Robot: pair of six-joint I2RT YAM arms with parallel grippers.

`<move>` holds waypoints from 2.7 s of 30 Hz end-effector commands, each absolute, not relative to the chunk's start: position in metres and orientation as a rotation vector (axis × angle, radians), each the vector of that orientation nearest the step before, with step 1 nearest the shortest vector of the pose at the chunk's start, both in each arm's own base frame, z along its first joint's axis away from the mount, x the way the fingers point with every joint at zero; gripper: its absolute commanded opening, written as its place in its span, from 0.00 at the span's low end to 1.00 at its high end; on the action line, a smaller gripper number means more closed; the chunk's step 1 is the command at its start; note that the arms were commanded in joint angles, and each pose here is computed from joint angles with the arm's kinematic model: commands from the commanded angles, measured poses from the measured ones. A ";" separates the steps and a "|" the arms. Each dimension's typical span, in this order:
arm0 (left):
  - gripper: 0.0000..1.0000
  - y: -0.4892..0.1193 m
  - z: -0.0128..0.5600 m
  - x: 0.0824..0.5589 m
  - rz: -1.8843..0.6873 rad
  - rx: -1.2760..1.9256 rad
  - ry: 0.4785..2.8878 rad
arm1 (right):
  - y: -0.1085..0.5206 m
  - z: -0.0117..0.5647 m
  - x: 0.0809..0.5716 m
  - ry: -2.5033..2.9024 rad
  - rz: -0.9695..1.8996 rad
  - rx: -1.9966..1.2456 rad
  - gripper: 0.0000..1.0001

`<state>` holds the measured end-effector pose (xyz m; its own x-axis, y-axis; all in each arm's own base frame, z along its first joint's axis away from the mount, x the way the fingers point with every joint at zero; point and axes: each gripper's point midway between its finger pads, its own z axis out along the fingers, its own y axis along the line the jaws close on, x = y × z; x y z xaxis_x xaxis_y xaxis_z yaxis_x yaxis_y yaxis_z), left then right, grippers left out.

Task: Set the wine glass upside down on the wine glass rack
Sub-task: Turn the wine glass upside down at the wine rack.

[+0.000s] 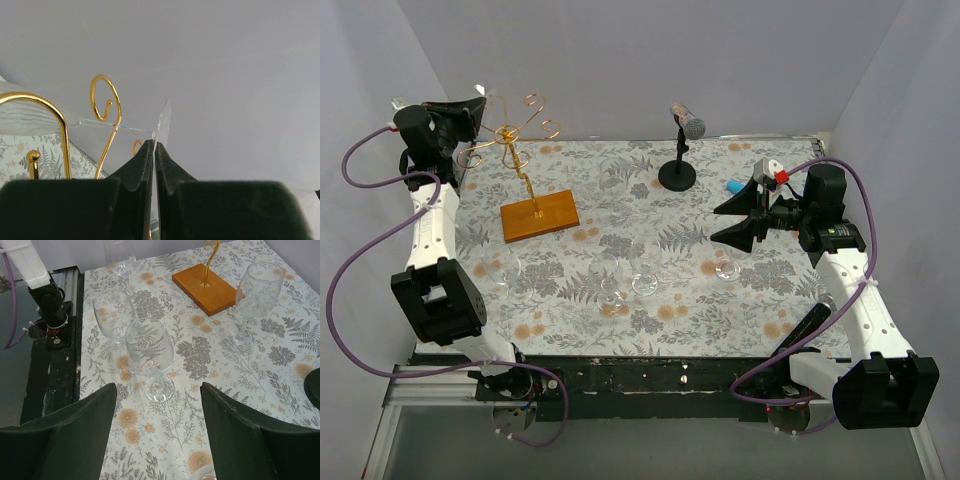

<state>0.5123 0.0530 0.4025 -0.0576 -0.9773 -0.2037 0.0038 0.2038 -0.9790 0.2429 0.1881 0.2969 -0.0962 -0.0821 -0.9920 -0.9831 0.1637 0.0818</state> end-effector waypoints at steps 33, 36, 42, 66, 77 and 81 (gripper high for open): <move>0.00 0.056 0.431 0.555 -1.159 -1.102 1.244 | 0.188 0.294 0.242 1.395 1.106 -1.121 0.76; 0.00 0.062 0.431 0.552 -1.146 -1.110 1.237 | 0.188 0.293 0.242 1.399 1.109 -1.120 0.76; 0.00 0.072 0.432 0.542 -1.114 -1.119 1.220 | 0.188 0.293 0.243 1.396 1.105 -1.120 0.76; 0.12 0.078 0.416 0.523 -1.074 -1.161 1.250 | 0.188 0.294 0.242 1.389 1.098 -1.123 0.76; 0.25 0.077 0.416 0.515 -1.074 -1.159 1.243 | 0.188 0.295 0.242 1.384 1.094 -1.125 0.76; 0.31 0.078 0.421 0.511 -1.066 -1.154 1.234 | 0.187 0.294 0.242 1.386 1.091 -1.123 0.76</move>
